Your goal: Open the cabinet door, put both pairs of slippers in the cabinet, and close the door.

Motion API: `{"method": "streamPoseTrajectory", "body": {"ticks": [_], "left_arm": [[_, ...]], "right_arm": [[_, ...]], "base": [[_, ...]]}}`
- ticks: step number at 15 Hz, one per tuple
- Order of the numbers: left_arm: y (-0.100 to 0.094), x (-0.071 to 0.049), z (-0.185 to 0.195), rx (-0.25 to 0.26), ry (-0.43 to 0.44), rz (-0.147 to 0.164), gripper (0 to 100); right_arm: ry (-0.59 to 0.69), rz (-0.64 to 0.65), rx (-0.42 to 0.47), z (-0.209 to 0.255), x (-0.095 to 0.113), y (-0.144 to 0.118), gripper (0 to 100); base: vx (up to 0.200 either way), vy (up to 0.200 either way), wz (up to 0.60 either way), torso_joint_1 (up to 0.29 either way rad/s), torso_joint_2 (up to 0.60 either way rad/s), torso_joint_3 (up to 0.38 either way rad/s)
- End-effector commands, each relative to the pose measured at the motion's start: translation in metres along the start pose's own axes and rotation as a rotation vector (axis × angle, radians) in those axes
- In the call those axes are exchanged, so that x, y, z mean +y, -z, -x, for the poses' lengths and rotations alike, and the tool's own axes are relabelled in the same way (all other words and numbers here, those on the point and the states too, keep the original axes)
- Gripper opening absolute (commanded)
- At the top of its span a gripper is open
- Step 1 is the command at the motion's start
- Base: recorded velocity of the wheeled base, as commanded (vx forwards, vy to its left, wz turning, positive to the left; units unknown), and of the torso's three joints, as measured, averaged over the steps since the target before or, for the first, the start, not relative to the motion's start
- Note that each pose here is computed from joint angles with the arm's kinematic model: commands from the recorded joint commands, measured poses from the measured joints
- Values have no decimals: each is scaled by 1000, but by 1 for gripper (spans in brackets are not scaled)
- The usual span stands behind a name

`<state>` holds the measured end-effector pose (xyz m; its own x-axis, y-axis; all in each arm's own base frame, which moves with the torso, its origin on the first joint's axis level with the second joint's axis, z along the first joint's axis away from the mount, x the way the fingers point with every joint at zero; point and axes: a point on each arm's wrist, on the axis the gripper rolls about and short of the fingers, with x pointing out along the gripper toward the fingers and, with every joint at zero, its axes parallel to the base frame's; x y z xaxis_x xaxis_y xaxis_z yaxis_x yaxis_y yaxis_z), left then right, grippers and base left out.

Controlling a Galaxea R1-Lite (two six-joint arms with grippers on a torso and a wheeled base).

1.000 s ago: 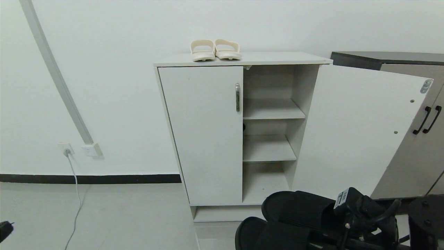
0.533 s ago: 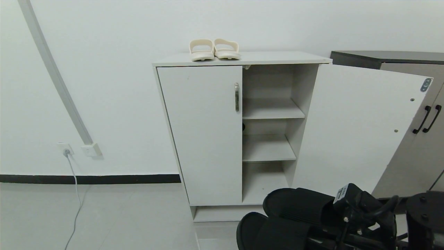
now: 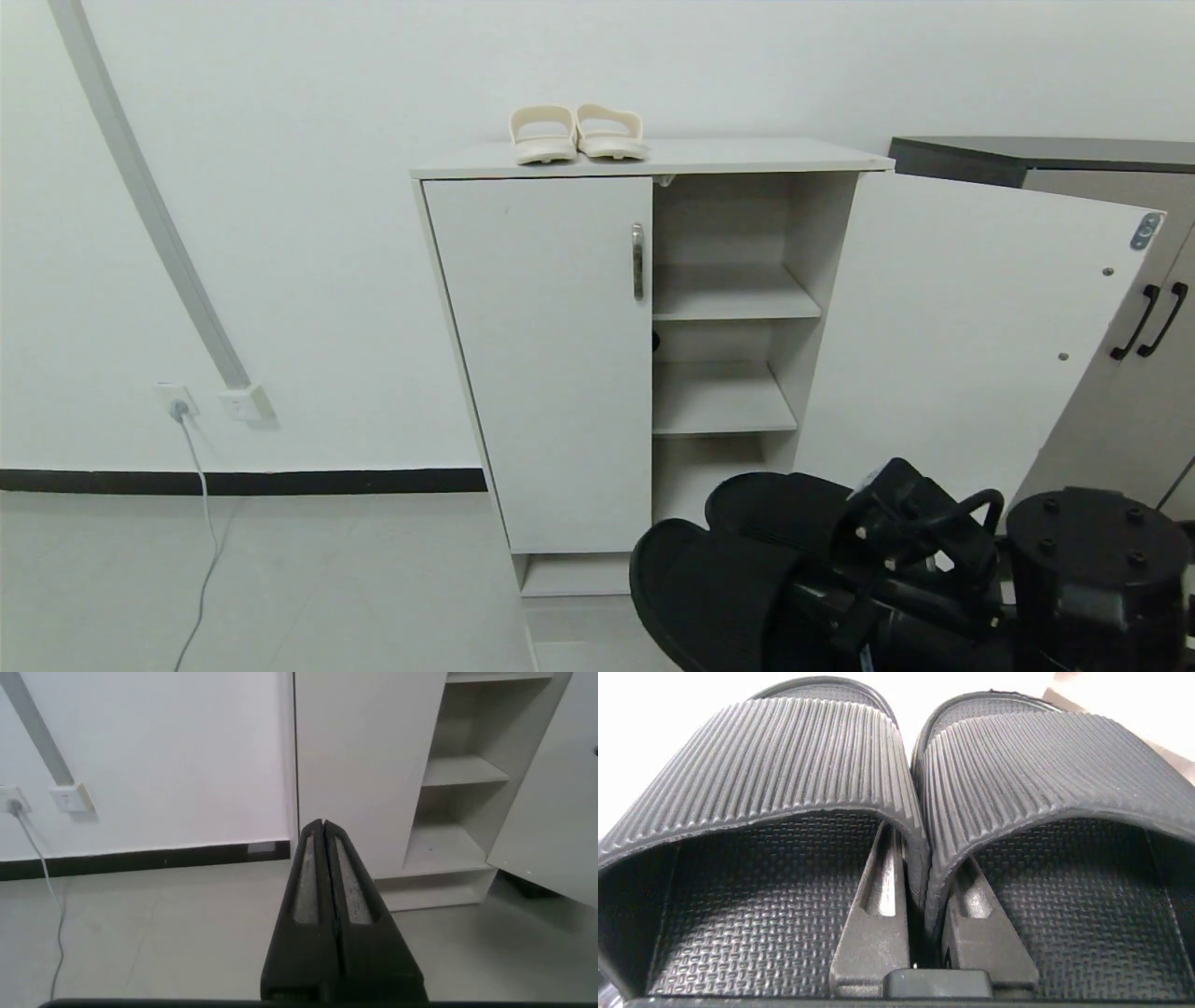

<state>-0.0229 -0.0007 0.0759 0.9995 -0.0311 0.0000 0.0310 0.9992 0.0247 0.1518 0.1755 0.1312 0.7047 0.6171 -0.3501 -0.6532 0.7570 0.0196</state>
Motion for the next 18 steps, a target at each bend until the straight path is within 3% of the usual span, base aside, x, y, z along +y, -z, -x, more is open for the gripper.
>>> {"method": "streamPoseTrajectory", "body": {"ticks": [1,4,8,14,18], "left_arm": [[1,0,0,2,0,3,0],[1,0,0,2,0,3,0],[1,0,0,2,0,5,0],[1,0,0,2,-2,6,0],[1,0,0,2,-2,6,0]], "right_arm": [[150,-34,34,-45,2,14,0],[358,-97,-53,-98,11,17,0],[630,-136,-115,-149,6,17,0],[707,-158,-111,-167,-1,29,0],[713,-152,-95,-172,-2,35,0]], "base": [[0,0,0,0,0,0],[0,0,0,0,0,0],[0,0,0,0,0,0],[0,0,0,0,0,0],[0,-200,0,4,0,1]]}}
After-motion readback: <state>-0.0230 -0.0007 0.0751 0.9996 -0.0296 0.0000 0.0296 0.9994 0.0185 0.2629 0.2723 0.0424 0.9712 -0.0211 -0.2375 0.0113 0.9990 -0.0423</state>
